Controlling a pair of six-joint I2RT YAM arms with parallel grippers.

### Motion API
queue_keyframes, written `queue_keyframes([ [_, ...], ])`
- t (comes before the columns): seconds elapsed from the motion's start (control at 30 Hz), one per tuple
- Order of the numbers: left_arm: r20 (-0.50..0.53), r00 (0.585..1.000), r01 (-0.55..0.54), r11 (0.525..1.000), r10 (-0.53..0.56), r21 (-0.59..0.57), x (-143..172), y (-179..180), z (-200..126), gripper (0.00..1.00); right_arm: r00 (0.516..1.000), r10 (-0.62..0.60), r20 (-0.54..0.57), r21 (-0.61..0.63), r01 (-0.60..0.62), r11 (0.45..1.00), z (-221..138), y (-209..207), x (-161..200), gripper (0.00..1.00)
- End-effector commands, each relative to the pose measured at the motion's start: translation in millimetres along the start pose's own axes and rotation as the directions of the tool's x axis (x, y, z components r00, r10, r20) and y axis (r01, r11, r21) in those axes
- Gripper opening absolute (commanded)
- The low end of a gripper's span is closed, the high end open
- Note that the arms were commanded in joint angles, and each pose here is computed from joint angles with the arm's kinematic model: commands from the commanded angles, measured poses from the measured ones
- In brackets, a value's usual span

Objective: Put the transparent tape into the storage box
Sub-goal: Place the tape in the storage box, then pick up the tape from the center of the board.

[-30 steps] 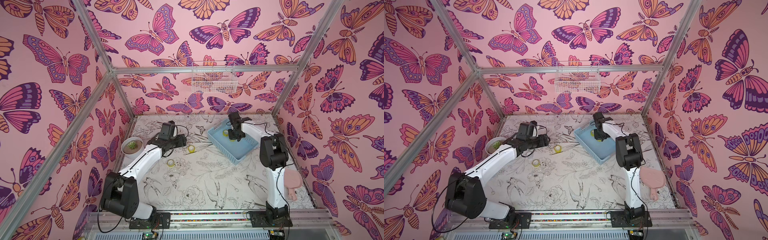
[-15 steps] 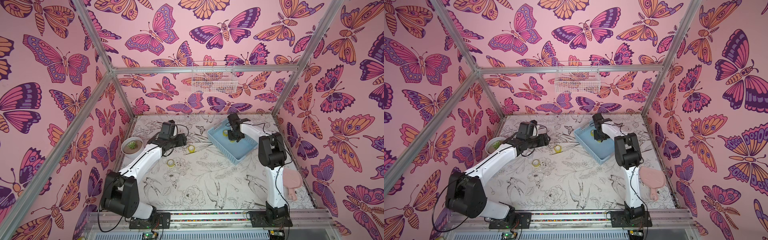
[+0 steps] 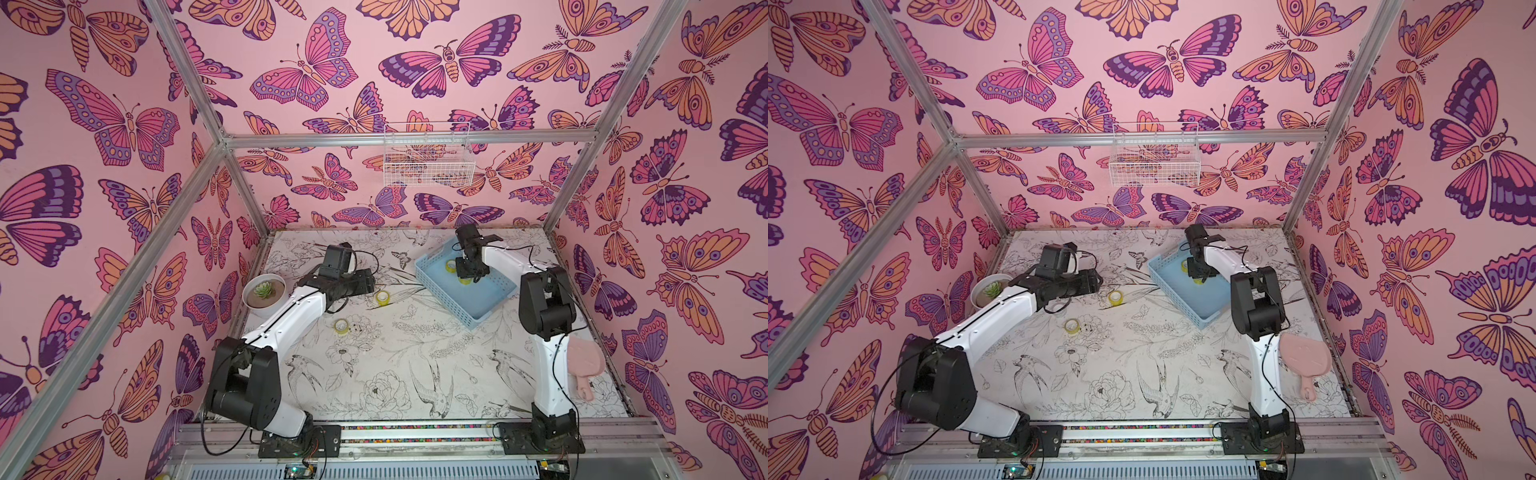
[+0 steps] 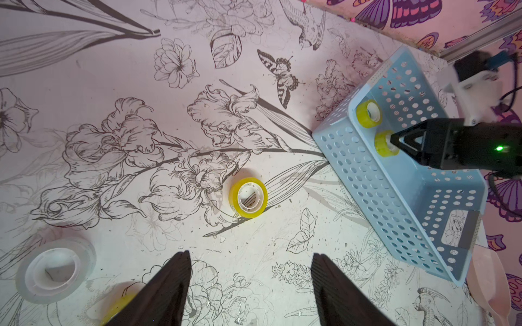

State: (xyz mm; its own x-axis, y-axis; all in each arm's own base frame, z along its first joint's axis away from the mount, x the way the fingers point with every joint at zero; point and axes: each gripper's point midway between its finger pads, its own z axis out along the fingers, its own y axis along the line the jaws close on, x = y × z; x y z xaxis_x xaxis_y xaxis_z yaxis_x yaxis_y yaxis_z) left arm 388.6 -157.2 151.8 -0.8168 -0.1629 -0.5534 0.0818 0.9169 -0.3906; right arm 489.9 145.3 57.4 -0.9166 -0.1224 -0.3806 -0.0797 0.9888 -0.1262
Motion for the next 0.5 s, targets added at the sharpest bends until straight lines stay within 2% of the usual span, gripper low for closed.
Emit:
queue_keyframes([
  [0.0,-0.148,0.989,0.017,1.0,-0.017,-0.001,34.4,7.3,21.1,0.72,0.993,0.007,0.115,-0.069,0.001,0.998,-70.3,17.0,-28.6,0.39],
  [0.17,-0.261,0.963,0.051,0.997,-0.062,-0.05,62.6,21.1,49.3,0.67,0.979,-0.055,0.197,-0.134,0.082,0.988,-129.5,47.2,-31.1,0.38],
  [0.27,-0.271,0.961,0.038,0.997,-0.054,-0.064,64.2,21.8,59.8,0.61,0.972,-0.085,0.217,-0.165,0.122,0.979,-150.4,62.8,-23.3,0.37],
  [0.47,-0.248,0.968,0.011,0.996,-0.031,-0.084,51.3,16.5,71.1,0.62,0.965,-0.11,0.238,-0.187,0.157,0.97,-170.7,75.4,-12.4,0.36],
])
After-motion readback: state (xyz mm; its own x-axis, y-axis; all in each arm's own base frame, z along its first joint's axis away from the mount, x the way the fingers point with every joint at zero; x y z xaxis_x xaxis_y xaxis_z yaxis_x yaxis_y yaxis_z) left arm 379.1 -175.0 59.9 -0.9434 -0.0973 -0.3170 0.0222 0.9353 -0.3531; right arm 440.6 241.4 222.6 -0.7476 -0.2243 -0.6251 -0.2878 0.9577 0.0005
